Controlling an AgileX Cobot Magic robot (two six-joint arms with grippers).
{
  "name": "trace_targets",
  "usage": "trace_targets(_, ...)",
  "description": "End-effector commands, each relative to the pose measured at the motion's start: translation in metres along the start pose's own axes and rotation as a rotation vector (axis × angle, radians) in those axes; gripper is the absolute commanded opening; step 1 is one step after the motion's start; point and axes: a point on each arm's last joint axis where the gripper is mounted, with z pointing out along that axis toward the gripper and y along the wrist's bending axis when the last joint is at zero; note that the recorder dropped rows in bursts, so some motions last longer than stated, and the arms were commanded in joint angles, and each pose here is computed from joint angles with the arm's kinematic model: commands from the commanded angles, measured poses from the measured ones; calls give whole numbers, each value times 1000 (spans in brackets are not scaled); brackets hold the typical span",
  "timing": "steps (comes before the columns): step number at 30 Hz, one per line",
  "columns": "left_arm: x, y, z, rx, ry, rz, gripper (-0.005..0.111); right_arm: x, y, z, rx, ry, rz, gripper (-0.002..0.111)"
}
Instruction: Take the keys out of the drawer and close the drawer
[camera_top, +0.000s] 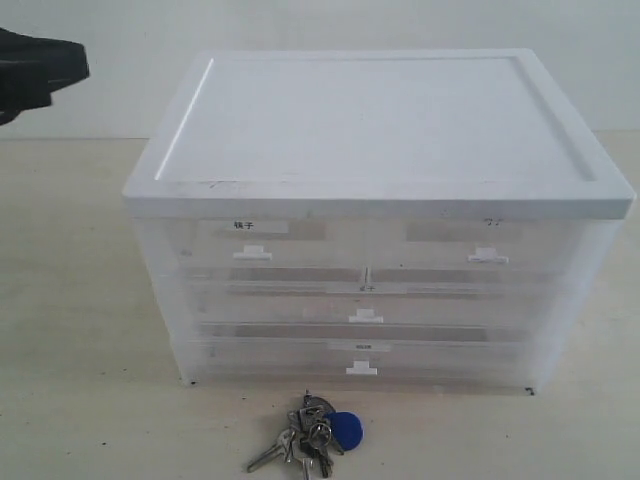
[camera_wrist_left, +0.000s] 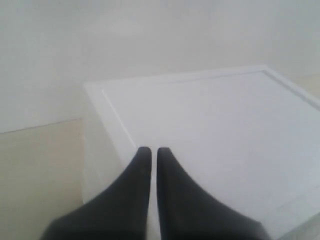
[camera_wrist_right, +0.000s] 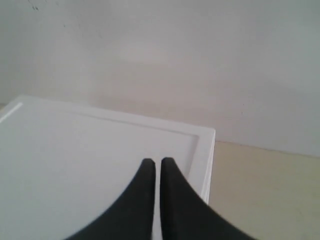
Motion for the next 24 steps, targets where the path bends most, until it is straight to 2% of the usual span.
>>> trace_targets(1,-5,-8,-35,-17,-113,-2,5,-6,8,-42,10,-126,-33,0)
trace_targets(9,7,-23,-107,-27,-337,46,5,22,12,-95,69,-356,-26,0)
trace_targets(16,33,-38,-162,17,-536,112,5,55,22,-149,63,-533,-59,0)
trace_targets(20,54,-42,-181,31,-626,137,5,76,27,-174,60,-637,-78,0)
trace_targets(24,60,-45,-176,81,-592,145,5,88,27,-173,55,-630,-80,0)
